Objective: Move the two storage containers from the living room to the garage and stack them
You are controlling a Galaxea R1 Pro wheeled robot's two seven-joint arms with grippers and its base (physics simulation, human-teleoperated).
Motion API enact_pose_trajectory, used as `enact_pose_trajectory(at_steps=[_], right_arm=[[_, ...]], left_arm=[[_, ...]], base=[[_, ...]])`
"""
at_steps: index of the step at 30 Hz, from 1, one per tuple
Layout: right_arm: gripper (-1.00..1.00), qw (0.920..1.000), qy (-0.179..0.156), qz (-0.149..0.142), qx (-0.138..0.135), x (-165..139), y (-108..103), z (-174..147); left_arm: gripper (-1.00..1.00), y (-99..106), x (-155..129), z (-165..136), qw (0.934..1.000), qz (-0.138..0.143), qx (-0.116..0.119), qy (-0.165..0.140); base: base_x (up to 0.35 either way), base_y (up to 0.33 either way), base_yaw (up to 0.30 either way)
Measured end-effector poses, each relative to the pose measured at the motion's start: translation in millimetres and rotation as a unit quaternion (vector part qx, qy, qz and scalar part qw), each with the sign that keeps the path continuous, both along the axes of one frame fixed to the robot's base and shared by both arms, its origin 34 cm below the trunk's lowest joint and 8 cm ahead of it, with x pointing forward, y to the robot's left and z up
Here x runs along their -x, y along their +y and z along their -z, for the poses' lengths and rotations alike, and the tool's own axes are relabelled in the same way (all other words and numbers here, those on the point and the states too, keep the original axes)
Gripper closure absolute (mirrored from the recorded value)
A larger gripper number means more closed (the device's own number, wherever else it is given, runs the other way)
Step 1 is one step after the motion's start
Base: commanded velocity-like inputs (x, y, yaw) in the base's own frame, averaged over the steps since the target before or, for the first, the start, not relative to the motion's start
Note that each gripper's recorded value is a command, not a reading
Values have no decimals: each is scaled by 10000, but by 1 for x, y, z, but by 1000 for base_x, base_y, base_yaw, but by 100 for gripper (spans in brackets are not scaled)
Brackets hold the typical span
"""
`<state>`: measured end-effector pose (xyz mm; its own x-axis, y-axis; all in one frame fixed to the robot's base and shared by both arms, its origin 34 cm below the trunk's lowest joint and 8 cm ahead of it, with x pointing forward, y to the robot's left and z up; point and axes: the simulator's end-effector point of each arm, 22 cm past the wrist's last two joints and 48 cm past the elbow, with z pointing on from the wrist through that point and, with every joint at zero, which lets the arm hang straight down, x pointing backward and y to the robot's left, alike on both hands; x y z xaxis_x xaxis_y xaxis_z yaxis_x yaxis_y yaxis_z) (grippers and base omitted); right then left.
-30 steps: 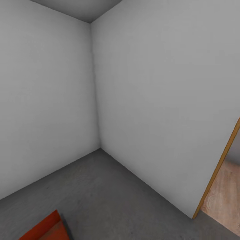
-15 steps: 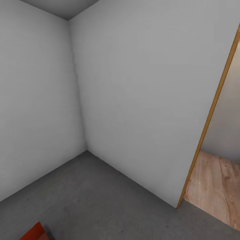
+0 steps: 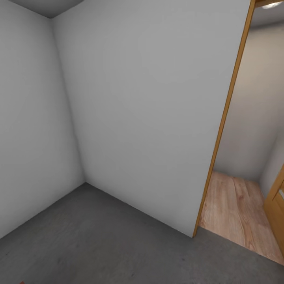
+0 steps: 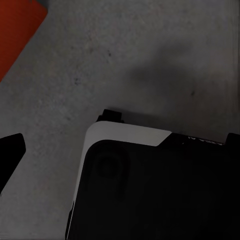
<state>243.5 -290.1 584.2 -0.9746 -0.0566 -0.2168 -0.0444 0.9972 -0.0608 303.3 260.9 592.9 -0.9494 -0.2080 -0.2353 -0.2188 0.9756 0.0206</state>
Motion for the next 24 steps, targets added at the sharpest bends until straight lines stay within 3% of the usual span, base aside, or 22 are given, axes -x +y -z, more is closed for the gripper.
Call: enact_pose_trajectory(at_steps=[24], right_arm=[[-100,10000,-39,0,0,-3,0,-1]], left_arm=[[-100,-1,-3,-1,10000,8,13,-42]], base=[[0,0,-300]])
